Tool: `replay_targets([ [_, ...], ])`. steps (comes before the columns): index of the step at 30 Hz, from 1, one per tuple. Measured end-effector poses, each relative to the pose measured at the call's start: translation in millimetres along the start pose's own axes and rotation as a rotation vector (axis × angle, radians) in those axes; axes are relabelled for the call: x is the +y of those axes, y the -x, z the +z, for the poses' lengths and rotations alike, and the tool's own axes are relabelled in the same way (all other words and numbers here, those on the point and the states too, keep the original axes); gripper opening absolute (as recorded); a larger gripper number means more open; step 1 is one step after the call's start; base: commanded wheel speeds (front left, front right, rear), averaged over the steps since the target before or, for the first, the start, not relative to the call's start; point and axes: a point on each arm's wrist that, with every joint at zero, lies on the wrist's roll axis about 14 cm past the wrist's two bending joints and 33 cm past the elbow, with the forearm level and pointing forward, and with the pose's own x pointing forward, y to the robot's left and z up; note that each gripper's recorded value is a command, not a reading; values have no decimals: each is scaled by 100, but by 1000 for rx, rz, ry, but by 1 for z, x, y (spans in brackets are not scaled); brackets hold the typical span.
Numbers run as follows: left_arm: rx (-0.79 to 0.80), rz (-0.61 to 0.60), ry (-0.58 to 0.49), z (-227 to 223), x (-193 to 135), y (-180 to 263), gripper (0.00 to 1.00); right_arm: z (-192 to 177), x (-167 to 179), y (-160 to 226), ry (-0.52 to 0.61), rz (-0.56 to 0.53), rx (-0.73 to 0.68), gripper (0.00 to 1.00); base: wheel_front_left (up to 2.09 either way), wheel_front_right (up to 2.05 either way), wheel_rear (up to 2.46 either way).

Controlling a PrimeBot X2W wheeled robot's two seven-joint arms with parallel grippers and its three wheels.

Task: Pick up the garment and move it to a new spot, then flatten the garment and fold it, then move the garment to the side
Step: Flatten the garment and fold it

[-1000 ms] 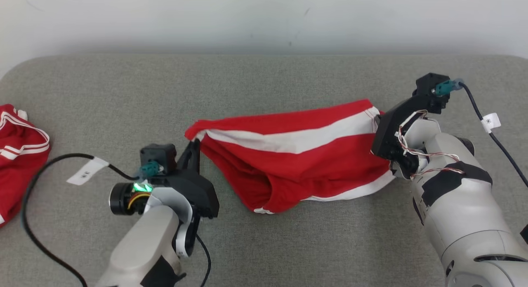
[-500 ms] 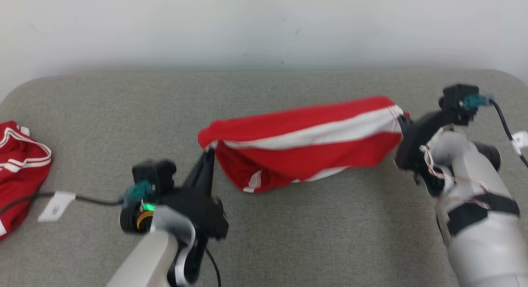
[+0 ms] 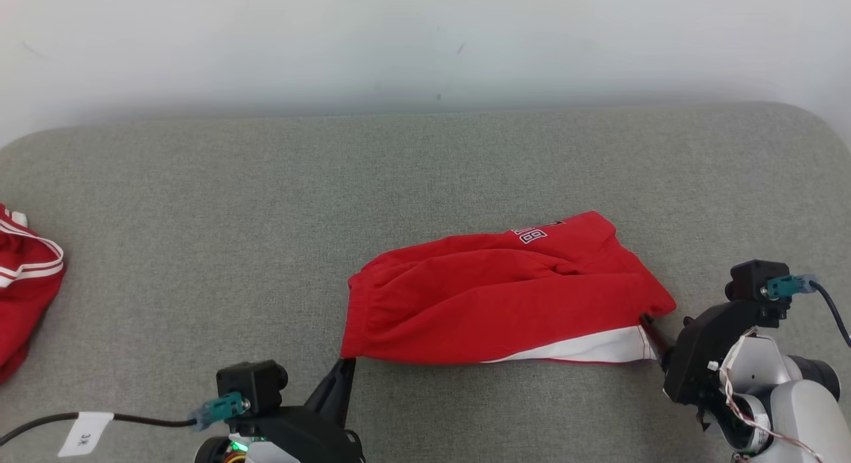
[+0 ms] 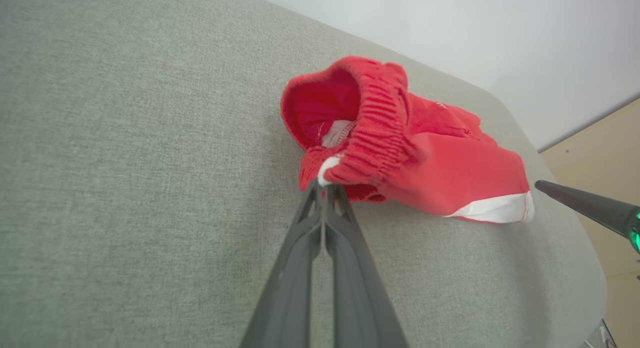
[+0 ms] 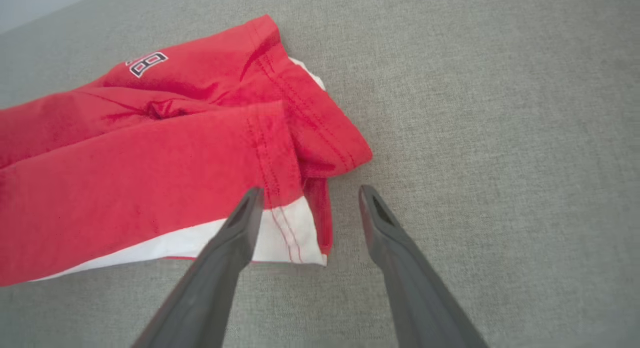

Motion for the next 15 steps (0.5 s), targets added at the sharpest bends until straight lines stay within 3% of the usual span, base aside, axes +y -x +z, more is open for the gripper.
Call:
replay_targets([
  [15,11,-6,-2,-5,-6,4,0,-20,-1,16,50,-36,67,100,0,0,0],
])
